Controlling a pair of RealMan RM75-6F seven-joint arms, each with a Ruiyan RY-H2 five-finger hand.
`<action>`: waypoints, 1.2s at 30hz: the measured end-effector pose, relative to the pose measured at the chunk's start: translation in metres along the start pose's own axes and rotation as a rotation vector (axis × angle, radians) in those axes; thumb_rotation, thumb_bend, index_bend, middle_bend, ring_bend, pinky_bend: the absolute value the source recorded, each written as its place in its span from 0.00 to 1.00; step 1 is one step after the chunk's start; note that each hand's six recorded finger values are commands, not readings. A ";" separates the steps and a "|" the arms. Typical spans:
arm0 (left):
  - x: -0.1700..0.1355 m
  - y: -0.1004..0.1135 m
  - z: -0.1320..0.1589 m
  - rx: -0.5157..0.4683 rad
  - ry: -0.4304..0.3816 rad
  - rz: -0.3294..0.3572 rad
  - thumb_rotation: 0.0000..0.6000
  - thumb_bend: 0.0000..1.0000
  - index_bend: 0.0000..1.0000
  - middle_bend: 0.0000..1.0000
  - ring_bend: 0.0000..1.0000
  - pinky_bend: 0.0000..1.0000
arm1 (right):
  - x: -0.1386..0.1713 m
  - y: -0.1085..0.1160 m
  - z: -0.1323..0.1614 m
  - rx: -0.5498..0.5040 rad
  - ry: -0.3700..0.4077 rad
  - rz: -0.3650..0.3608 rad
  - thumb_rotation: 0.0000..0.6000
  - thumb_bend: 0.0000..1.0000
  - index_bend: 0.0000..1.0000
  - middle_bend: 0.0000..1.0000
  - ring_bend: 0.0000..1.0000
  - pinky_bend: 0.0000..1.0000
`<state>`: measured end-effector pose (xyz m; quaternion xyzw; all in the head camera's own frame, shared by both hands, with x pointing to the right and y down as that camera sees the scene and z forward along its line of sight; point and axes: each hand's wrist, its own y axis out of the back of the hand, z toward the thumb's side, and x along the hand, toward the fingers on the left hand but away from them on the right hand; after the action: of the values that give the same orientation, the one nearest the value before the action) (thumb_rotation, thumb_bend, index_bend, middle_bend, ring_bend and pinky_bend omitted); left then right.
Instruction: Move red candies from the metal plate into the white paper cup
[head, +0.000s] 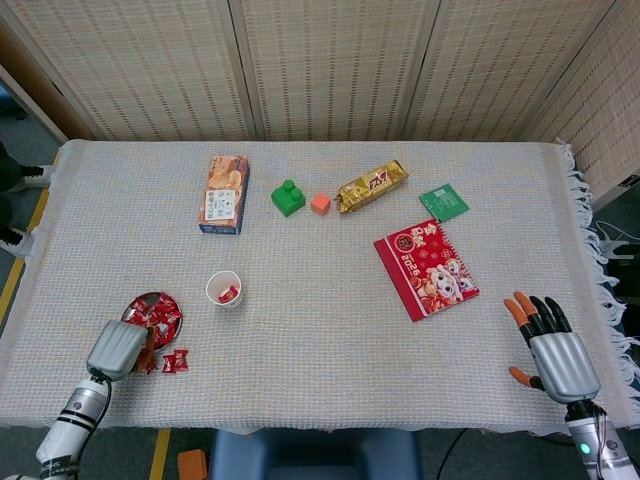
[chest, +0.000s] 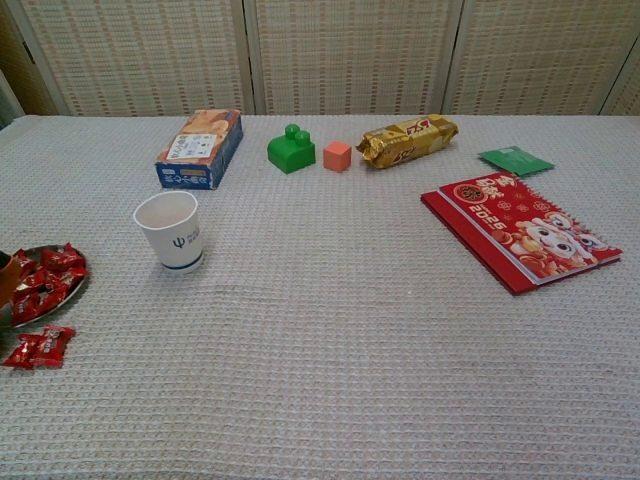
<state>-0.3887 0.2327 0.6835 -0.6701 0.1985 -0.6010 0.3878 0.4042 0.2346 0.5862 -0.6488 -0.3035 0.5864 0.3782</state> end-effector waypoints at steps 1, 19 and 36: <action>0.000 0.003 0.000 -0.005 -0.003 0.008 1.00 0.76 0.73 0.75 0.70 1.00 | 0.000 0.000 0.000 0.000 0.000 0.001 1.00 0.04 0.00 0.00 0.00 0.00; 0.026 0.049 0.021 -0.066 -0.066 0.114 1.00 0.77 0.73 0.75 0.70 1.00 | -0.002 -0.001 0.000 0.002 -0.001 0.004 1.00 0.04 0.00 0.00 0.00 0.00; 0.108 0.118 0.119 -0.100 -0.234 0.239 1.00 0.76 0.73 0.75 0.70 1.00 | -0.003 0.000 -0.007 0.001 -0.028 0.004 1.00 0.04 0.00 0.00 0.00 0.00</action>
<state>-0.2291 0.1141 0.6667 -0.7255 0.2600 -0.4578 0.4432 0.4105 0.2310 0.5885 -0.6409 -0.3073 0.5963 0.3731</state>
